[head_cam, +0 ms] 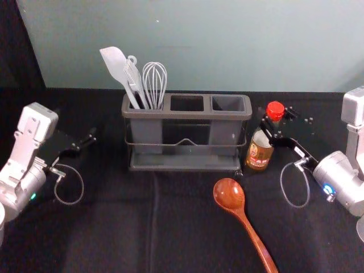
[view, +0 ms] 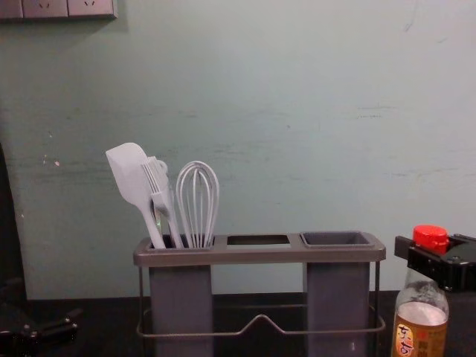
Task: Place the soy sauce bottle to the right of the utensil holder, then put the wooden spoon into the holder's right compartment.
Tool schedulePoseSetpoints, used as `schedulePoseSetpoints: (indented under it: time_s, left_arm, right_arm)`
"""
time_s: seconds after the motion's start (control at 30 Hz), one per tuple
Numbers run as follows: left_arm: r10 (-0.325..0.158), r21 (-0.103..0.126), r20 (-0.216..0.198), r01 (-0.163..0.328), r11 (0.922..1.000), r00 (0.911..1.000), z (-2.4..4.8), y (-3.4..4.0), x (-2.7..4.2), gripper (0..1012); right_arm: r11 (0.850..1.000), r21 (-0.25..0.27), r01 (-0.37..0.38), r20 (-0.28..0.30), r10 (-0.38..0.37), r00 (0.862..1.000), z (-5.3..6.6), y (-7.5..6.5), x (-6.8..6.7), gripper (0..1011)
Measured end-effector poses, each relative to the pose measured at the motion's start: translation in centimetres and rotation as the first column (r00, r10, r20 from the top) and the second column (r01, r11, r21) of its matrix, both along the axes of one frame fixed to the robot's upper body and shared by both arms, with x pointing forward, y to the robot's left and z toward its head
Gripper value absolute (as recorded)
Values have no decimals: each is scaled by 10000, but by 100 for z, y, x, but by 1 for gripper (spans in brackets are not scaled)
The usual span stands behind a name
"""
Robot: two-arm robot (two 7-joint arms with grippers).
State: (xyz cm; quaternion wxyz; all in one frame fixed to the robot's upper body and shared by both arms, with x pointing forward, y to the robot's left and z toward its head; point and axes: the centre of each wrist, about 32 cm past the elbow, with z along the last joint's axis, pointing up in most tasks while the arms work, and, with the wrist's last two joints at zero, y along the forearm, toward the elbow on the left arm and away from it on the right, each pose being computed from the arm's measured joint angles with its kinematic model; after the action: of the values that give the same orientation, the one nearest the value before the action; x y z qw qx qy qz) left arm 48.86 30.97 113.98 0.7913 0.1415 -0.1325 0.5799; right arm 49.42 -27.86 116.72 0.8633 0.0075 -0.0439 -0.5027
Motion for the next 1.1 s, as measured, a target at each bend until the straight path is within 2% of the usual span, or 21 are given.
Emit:
schedulePoseSetpoints:
  time_s: [0.33, 0.4, 0.57, 0.67, 0.77, 0.8, 0.97, 1.0, 1.03, 1.1]
  left_arm:
    - [0, -1, 0, 0, 10000, 10000, 0, 0, 0, 1005]
    - [0, 0, 0, 0, 10000, 10000, 0, 0, 0, 1005]
    - [0, 0, 1, 0, 10000, 10000, 0, 0, 0, 1005]
    - [0, 0, 1, 0, 10000, 10000, 0, 0, 0, 1005]
    - [0, -1, 0, 0, 10000, 10000, 0, 0, 0, 1005]
    - [1, 0, 0, -1, 10000, 10000, 0, 0, 0, 1005]
    - [0, 0, 0, 0, 10000, 10000, 0, 0, 0, 1005]
    - [1, -1, -1, -1, 10000, 10000, 0, 0, 0, 1005]
    - [1, 0, 1, -1, 10000, 10000, 0, 0, 0, 1005]
    - [0, 0, 0, 0, 10000, 10000, 0, 0, 0, 1005]
  right_arm:
    - [9992, 205, 334, 58, -336, 9994, -51, 17, 80, 385]
    - [9991, 252, 334, 63, -336, 9994, -54, 19, 86, 411]
    - [9985, 395, 385, 122, -390, 9992, -59, 31, 91, 556]
    - [9980, 470, 432, 144, -439, 9989, -50, 19, 84, 697]
    - [9974, 538, 475, 245, -488, 9985, -1, -9, 60, 756]
    - [9974, 530, 488, 330, -505, 9982, 29, -27, 42, 812]
    - [9976, 471, 511, 828, -549, 9951, 131, -84, -64, 942]
    - [9977, 456, 509, 884, -548, 9946, 142, -95, -86, 942]
    - [9978, 443, 497, 956, -538, 9940, 157, -104, -108, 993]
    - [9981, 399, 472, 1130, -514, 9923, 196, -132, -177, 1002]
